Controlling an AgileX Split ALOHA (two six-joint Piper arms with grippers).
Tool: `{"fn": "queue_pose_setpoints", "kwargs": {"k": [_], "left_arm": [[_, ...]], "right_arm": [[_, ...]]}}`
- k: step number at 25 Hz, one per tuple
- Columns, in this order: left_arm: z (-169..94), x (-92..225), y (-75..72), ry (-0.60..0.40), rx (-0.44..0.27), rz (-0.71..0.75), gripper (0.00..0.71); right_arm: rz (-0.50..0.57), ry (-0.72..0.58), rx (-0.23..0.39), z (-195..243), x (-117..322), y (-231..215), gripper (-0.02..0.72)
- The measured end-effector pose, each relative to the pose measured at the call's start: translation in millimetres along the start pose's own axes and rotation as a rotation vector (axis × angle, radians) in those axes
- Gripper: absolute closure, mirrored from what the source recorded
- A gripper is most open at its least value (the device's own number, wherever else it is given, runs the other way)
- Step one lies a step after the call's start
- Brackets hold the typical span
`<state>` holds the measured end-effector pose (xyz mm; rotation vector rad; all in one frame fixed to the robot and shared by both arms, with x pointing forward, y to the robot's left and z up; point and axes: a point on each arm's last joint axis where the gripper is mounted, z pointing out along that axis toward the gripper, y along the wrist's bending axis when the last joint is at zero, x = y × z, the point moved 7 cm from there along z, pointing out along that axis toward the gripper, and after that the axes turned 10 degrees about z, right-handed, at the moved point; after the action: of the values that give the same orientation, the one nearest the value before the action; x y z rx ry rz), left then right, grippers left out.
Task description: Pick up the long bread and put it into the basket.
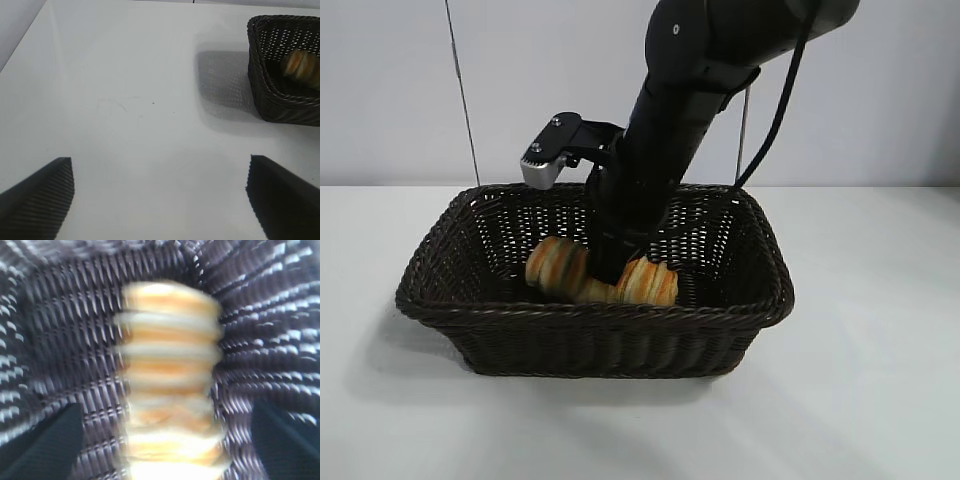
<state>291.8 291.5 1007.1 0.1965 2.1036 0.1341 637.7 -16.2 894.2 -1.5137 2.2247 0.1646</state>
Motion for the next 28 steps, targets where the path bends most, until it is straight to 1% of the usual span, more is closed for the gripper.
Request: {"fn": "queue_pose_setpoints", "kwargs": {"k": [2, 5, 8, 11, 15, 17, 19, 21, 24, 28], "left_arm": [[0, 0, 0.0, 0.0, 0.0, 0.0, 0.032], [0, 0, 0.0, 0.0, 0.0, 0.0, 0.032], [0, 0, 0.0, 0.0, 0.0, 0.0, 0.032], [0, 0, 0.0, 0.0, 0.0, 0.0, 0.032], [0, 0, 0.0, 0.0, 0.0, 0.0, 0.032], [0, 0, 0.0, 0.0, 0.0, 0.0, 0.032], [0, 0, 0.0, 0.0, 0.0, 0.0, 0.032], [0, 0, 0.0, 0.0, 0.0, 0.0, 0.032], [0, 0, 0.0, 0.0, 0.0, 0.0, 0.032], [0, 0, 0.0, 0.0, 0.0, 0.0, 0.032]], "right_arm": [[0.053, -0.02, 0.009, -11, -9, -4, 0.018], [0.165, -0.047, 0.017, -31, -24, -10, 0.015], [0.301, -0.05, 0.019, -54, -36, -15, 0.01], [0.457, -0.065, 0.042, -78, -49, -24, 0.01], [0.619, -0.118, 0.12, -114, -66, -43, 0.009], [0.67, -0.133, 0.169, -129, -67, -53, 0.009], [0.708, -0.127, 0.212, -137, -61, -64, 0.009], [0.746, -0.095, 0.243, -141, -46, -79, 0.009], [0.831, -0.039, 0.291, -148, -10, -111, 0.008], [0.971, 0.03, 0.359, -165, 52, -157, 0.008]]}}
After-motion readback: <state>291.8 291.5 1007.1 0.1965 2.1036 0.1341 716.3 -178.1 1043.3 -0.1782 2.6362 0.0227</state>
